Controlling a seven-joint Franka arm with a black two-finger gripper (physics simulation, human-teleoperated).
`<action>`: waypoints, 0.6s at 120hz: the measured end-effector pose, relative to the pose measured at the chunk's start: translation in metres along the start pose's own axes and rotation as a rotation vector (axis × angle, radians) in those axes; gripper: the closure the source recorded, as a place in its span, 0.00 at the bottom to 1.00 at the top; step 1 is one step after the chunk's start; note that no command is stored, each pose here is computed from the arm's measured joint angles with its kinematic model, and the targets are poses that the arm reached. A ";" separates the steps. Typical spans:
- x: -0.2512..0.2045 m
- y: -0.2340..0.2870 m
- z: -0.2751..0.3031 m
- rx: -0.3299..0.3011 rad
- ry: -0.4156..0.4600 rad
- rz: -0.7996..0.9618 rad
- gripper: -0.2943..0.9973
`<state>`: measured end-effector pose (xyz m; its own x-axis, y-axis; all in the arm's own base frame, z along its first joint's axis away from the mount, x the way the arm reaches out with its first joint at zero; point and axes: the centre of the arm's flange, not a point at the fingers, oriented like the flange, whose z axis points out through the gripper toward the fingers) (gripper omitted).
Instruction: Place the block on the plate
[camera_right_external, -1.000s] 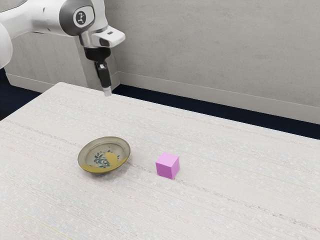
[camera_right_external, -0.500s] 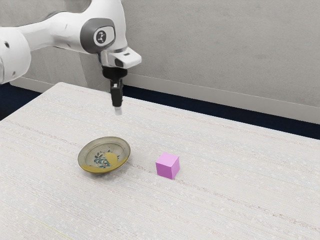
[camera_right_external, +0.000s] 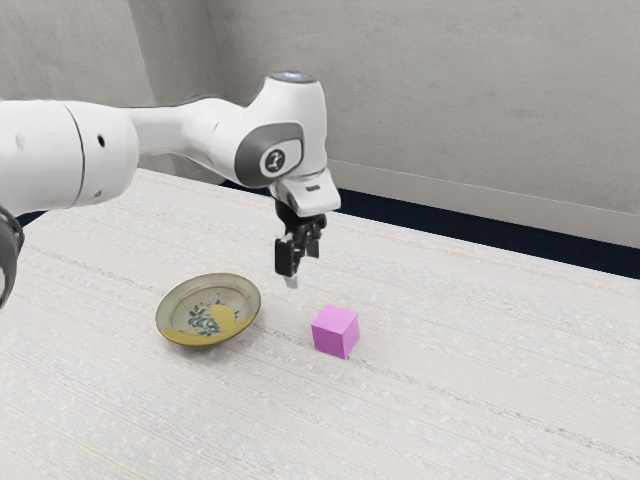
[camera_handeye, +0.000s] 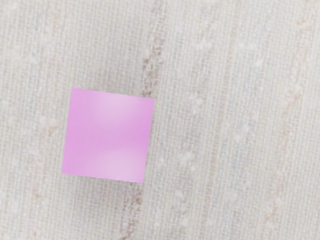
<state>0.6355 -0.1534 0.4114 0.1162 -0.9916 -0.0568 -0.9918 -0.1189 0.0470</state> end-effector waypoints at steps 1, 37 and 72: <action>0.001 0.000 0.001 0.002 0.001 0.005 0.23; 0.021 -0.025 0.067 -0.005 0.007 0.092 0.23; 0.027 -0.044 0.117 -0.034 0.041 0.102 0.23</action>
<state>0.6761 -0.1691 0.2911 0.0172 -0.9998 -0.0094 -0.9963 -0.0179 0.0841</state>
